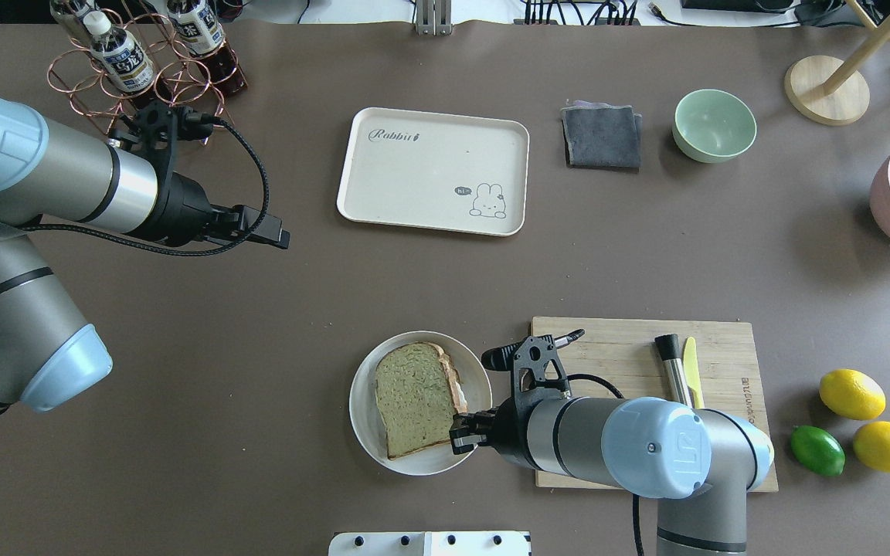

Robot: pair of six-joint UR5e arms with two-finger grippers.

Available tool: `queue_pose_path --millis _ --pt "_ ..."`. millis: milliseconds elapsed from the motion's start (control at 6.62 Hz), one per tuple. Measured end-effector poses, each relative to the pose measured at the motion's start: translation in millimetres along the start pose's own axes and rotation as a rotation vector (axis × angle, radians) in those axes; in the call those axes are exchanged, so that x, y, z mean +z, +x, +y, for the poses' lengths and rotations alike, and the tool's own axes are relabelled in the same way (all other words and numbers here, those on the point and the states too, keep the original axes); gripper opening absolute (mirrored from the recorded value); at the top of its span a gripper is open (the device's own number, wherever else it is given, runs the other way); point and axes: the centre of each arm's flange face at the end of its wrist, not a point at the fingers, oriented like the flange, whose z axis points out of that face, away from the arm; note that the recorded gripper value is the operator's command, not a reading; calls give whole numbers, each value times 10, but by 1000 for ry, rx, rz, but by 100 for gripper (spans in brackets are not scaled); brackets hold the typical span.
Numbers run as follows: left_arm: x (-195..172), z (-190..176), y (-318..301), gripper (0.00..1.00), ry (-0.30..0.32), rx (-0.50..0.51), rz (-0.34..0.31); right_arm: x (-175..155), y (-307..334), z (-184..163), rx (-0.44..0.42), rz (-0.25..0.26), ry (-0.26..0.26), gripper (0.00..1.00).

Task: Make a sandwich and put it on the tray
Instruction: 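Carry the bread slice over the egg toast and lay it on top, then open the right gripper and withdraw it toward the rest pose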

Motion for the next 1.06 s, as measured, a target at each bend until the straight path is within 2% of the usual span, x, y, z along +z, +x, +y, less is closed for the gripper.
queue_pose_path --millis 453,605,756,1058 --pt "7 2 4 98 -1 1 0 28 133 78 3 31 6 0" --pt "8 3 5 98 -1 1 1 27 148 88 6 34 9 53" --pt "14 9 9 98 -3 2 1 22 148 89 7 34 10 100" --pt "43 35 22 98 -10 3 2 -5 135 62 10 36 34 100"
